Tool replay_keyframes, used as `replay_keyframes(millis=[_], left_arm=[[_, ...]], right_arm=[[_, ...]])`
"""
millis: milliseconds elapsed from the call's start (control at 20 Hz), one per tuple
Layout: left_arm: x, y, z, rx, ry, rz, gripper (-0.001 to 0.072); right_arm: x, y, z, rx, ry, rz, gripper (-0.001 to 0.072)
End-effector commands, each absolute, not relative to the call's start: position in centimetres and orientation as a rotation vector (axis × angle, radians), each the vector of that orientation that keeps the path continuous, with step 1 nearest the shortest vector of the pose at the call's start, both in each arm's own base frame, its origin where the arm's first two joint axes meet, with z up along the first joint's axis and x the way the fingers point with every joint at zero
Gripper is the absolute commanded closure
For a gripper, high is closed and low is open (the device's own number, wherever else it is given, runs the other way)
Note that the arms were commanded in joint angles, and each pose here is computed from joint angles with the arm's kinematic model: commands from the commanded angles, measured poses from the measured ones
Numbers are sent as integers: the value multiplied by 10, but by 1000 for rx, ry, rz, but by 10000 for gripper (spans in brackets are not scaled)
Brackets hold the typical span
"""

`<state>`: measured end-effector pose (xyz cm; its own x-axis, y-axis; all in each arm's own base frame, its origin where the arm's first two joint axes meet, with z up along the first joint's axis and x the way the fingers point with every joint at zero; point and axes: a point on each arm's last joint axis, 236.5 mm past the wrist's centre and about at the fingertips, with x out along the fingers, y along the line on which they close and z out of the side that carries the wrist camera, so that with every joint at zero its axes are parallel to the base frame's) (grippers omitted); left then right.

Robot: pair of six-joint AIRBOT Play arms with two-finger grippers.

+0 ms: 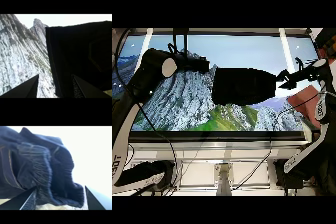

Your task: Fold the clothes and pants, and hang the long-sleeved shirts on hangers.

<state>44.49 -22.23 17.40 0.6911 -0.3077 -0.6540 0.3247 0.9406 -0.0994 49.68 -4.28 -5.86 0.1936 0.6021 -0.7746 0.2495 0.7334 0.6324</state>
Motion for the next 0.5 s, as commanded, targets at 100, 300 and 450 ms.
replay_keyframes(millis=[100, 300, 450], left_arm=[[444, -222, 173, 26, 729, -353, 235], [444, -222, 174, 26, 729, -353, 234], [444, -222, 173, 26, 729, -353, 233]], right_arm=[[492, -54, -64, 905, 1391, 306, 96], [497, -26, -61, 960, 1386, 414, 95], [495, -25, -64, 942, 1399, 413, 96]])
